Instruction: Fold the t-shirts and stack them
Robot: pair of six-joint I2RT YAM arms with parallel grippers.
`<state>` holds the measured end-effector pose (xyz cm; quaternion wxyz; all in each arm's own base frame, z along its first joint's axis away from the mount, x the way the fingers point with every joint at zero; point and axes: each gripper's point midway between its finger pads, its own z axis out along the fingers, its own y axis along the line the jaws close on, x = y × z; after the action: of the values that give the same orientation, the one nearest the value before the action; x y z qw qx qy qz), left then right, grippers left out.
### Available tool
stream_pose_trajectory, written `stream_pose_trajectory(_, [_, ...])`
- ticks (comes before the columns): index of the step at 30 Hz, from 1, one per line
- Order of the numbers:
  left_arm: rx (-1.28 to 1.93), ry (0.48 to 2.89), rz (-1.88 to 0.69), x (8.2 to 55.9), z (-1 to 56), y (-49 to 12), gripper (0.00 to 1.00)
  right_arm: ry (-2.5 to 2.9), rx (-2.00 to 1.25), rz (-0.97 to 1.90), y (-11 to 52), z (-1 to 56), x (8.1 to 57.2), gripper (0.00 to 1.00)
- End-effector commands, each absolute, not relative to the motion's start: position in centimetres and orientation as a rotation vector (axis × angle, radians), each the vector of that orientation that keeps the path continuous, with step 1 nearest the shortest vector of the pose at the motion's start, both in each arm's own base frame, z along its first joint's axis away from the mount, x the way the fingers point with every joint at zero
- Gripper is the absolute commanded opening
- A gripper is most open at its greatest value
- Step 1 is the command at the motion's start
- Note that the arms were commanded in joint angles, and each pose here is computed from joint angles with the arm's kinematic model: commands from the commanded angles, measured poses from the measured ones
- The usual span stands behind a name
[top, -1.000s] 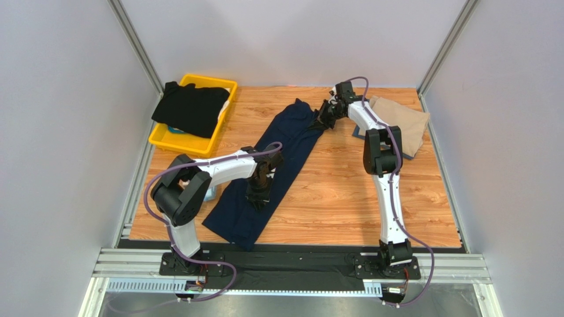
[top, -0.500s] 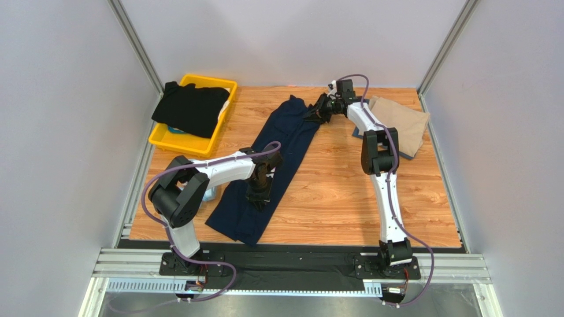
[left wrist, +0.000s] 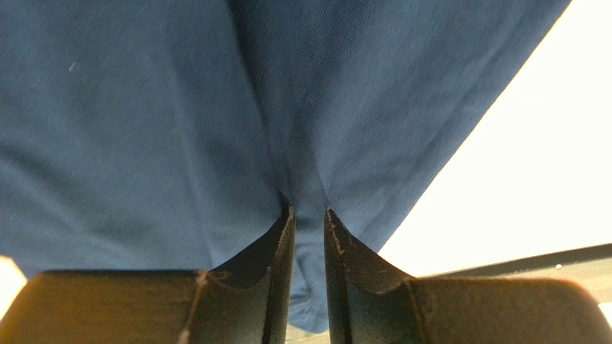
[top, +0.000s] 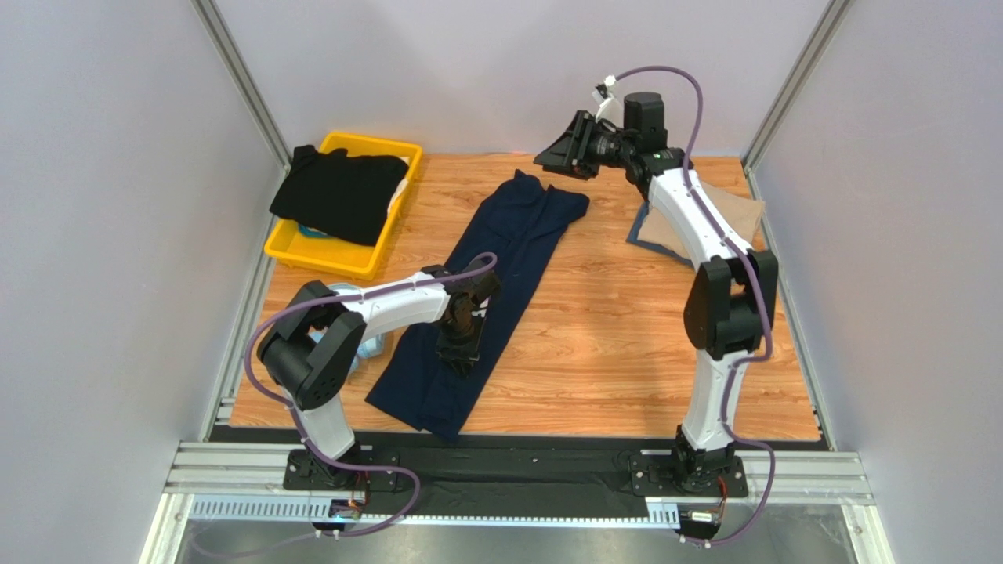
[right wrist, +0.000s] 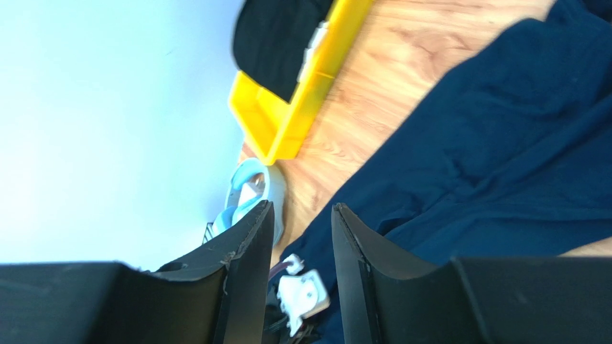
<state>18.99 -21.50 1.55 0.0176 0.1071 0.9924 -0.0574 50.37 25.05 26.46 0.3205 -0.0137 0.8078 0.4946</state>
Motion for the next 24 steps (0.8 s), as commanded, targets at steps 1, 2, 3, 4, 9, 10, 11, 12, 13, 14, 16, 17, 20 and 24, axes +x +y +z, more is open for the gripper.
stream_pose_trajectory(1, [0.343, 2.978, -0.19, 19.7, 4.2, -21.0, 0.29, 2.267, 0.012, 1.264, 24.0, 21.5, 47.3, 0.4])
stream_pose_trajectory(2, [0.337, 2.947, -0.197, 19.9, 5.2, -20.9, 0.3, 2.305, 0.029, 1.251, 23.9, 20.2, 46.5, 0.4])
stream_pose_trajectory(3, [0.328, 2.917, -0.163, 20.4, 5.7, -20.4, 0.3, 2.347, 0.019, 1.223, 23.9, 19.4, 45.2, 0.4])
stream_pose_trajectory(4, [0.315, 2.911, -0.137, 20.3, 6.1, -19.9, 0.3, 2.425, 0.044, 1.196, 23.7, 16.8, 43.5, 0.4])
stream_pose_trajectory(9, [0.231, 2.869, -0.087, 20.5, 6.9, -17.8, 0.31, 2.627, 0.02, 1.006, 23.4, 10.9, 37.0, 0.4])
stream_pose_trajectory(10, [0.231, 2.869, -0.089, 20.5, 6.7, -17.7, 0.31, 2.648, -0.016, 0.98, 23.5, 10.1, 35.9, 0.4])
stream_pose_trajectory(11, [0.236, 2.871, -0.09, 20.5, 6.3, -17.7, 0.31, 2.705, -0.016, 0.916, 23.1, 8.1, 34.3, 0.4])
stream_pose_trajectory(12, [0.241, 2.881, -0.089, 20.3, 5.6, -17.5, 0.31, 2.726, -0.056, 0.897, 23.9, 7.8, 33.0, 0.4])
stream_pose_trajectory(13, [0.242, 2.905, -0.06, 20.1, 4.9, -17.3, 0.3, 2.741, -0.077, 0.882, 24.2, 7.3, 32.2, 0.4])
stream_pose_trajectory(14, [0.245, 2.923, -0.042, 19.9, 4.5, -17.1, 0.3, 2.774, -0.086, 0.867, 24.3, 6.4, 31.0, 0.4])
stream_pose_trajectory(16, [0.256, 2.963, -0.037, 19.2, 3.7, -16.9, 0.29, 2.788, -0.16, 0.866, 25.8, 6.3, 29.1, 0.4])
stream_pose_trajectory(17, [0.257, 2.968, -0.037, 19.0, 3.5, -16.9, 0.3, 2.797, -0.179, 0.832, 25.9, 5.9, 28.5, 0.4])
stream_pose_trajectory(20, [0.251, 2.988, -0.035, 18.3, 2.8, -16.6, 0.3, 2.807, -0.241, 0.782, 26.8, 5.7, 27.0, 0.4])
stream_pose_trajectory(24, [0.239, 3.017, -0.01, 17.4, 2.1, -15.9, 0.29, 2.803, -0.247, 0.741, 26.8, 5.9, 27.1, 0.4])
